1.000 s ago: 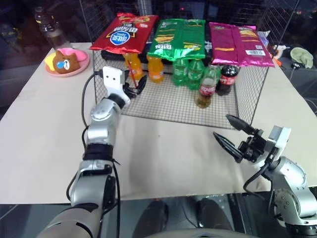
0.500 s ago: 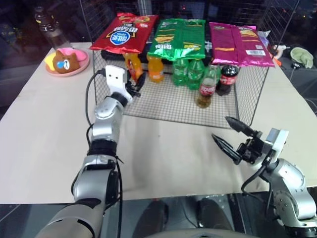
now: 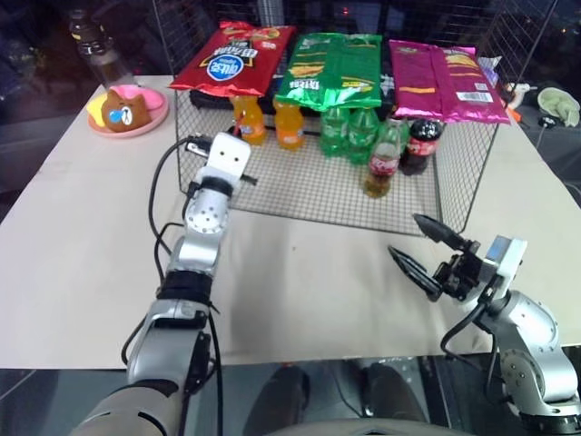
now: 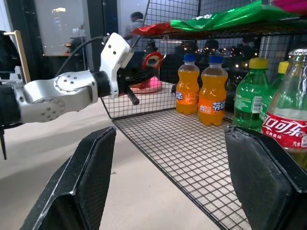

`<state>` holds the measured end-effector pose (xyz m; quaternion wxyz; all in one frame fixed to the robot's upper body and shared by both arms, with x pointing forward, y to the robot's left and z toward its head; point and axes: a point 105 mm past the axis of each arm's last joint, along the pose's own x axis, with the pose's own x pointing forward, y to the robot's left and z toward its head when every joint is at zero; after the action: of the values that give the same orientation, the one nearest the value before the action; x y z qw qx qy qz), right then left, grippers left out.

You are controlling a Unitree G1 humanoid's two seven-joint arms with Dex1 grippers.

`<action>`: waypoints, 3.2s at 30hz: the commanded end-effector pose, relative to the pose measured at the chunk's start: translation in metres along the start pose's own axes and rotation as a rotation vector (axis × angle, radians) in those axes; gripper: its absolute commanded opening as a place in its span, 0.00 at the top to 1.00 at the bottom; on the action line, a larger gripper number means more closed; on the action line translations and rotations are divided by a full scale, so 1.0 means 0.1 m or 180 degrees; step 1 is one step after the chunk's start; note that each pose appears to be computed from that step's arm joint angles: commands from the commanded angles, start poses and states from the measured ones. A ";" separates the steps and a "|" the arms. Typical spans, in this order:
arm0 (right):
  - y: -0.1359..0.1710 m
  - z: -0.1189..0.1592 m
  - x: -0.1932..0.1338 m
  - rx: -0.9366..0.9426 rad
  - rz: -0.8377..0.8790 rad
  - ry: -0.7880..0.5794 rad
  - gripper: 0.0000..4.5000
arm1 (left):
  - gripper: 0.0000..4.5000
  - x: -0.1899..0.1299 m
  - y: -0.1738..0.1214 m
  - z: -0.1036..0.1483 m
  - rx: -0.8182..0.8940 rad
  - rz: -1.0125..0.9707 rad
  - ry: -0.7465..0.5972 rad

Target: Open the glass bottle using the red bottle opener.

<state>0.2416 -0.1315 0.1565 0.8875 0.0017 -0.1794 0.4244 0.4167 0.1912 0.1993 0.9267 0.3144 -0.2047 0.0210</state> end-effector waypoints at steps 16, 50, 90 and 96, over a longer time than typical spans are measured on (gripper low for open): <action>0.01 0.04 -0.01 -0.0037 0.0059 0.0007 0.19 | 0.99 -0.27 0.30 0.45 -0.0223 0.0507 -0.0660; 0.32 0.10 0.73 0.1955 0.1052 0.1042 0.19 | 0.99 -1.16 -1.01 1.65 -0.4369 -0.4229 -0.0881; 0.17 0.21 0.62 0.1689 0.1083 0.1062 0.99 | 1.00 -1.19 -1.11 1.56 -0.4365 -0.4271 -0.0712; 0.17 0.22 0.62 0.1641 0.1079 0.1049 0.99 | 1.00 -1.18 -1.14 1.54 -0.4363 -0.4236 -0.0698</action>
<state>0.2528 -0.0746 0.1779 0.7749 0.1505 0.1241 0.6012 0.2738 0.0234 0.2007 0.7050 -0.2530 -0.0396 -0.6613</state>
